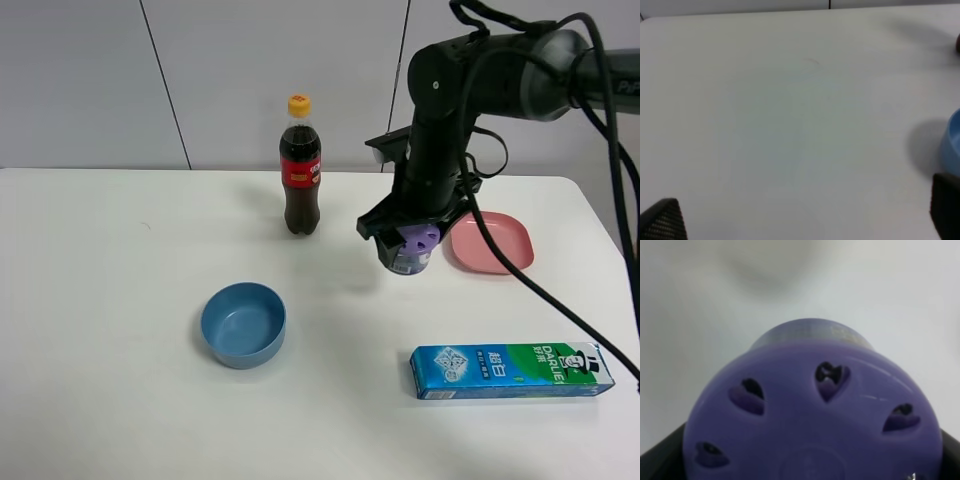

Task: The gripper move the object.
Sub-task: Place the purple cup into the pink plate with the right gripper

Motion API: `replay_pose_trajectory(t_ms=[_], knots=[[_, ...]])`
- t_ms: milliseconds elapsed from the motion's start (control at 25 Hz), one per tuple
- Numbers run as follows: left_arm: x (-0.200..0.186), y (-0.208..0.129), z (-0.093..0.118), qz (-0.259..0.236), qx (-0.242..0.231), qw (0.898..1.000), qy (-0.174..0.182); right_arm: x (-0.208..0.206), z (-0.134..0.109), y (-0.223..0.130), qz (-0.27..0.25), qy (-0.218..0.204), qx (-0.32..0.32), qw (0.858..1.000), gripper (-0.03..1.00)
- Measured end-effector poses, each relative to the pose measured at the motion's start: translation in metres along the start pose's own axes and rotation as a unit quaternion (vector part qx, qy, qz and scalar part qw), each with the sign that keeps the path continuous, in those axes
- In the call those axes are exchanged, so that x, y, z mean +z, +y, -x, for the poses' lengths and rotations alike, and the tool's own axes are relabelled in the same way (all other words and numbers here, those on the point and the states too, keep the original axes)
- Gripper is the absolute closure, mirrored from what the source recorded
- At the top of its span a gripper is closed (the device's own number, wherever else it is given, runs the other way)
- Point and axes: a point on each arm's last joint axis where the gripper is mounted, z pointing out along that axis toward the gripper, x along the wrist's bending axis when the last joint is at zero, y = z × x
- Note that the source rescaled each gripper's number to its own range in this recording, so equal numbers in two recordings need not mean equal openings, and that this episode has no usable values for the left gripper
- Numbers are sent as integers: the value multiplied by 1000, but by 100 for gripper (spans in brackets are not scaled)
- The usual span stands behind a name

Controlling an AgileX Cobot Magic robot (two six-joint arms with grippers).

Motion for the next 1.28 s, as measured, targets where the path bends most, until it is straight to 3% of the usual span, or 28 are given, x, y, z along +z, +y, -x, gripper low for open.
replay_pose_trajectory(t_ms=[400,840,1040,1280], knots=[[0,0,0,0,0,1000,0,-36,66,-22,30,-18,68,997,97],[0,0,0,0,0,1000,0,-35,135,-47,23,-31,131,991,97],[0,0,0,0,0,1000,0,-8,149,-63,16,-29,149,988,97],[0,0,0,0,0,1000,0,22,164,-78,48,-38,170,983,97]])
